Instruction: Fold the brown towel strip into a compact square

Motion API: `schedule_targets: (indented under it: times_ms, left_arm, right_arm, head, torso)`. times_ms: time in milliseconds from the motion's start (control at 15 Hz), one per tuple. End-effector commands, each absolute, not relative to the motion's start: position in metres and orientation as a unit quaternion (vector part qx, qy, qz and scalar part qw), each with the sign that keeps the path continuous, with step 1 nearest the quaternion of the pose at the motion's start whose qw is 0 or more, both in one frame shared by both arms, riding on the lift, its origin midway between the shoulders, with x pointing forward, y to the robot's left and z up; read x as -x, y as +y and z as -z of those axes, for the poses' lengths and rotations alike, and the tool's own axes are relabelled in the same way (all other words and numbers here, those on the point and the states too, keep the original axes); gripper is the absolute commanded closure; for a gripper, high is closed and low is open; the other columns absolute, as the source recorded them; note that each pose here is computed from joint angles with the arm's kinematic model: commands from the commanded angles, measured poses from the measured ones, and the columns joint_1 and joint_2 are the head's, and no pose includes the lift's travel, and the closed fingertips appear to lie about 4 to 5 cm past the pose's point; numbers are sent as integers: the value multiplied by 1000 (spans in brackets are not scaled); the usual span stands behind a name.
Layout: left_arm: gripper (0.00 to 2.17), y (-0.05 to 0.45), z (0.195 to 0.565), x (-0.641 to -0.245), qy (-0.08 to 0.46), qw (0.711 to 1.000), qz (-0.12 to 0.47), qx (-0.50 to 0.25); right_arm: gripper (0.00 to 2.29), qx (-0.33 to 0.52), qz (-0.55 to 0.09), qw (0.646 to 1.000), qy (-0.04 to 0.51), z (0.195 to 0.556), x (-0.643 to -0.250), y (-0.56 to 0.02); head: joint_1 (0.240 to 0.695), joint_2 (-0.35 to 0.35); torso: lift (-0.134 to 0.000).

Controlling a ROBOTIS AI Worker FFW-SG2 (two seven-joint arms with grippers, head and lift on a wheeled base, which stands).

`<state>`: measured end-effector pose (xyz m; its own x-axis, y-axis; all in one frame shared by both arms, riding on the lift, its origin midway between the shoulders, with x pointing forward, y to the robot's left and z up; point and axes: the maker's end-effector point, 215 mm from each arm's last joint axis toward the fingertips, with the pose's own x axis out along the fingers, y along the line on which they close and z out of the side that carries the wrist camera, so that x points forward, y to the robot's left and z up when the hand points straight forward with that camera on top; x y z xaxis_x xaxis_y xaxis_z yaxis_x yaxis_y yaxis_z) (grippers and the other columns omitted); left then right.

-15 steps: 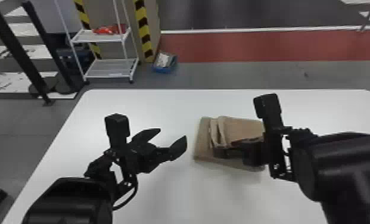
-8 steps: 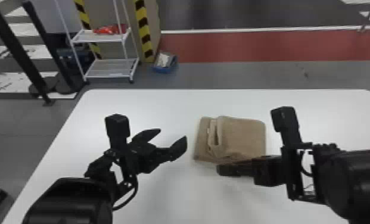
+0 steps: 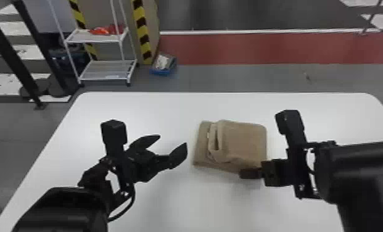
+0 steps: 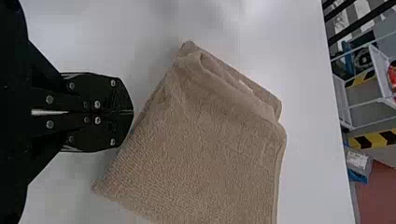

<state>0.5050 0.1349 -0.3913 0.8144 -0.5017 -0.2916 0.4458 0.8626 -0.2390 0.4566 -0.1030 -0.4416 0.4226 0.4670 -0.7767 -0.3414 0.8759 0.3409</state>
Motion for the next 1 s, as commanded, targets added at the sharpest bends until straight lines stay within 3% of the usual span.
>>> schedule_targets:
  times_ms: [0,600,800,933]
  left_arm:
    - [43,134,393,-503,176,949,251,80]
    - [43,136,392,-501,173,949,251,82]
    - [43,145,393,-502,174,950,244,84]
    - [43,150,392,-504,172,952,239,85]
  right_arm:
    - [1693,-61,-211,842,492,450,-479,-123]
    - [1690,-8,-123,914,386,426,-589,-191]
    - [1690,-32,-109,903,414,424,-568,-201]
    - [1690,-106,-145,875,451,412,-535,-183]
  head:
    - [695,45]
    - [695,-45]
    - [695,-58]
    - [695,-57]
  torso:
    - [-124]
    - [-124]
    - [-124]
    - [-124]
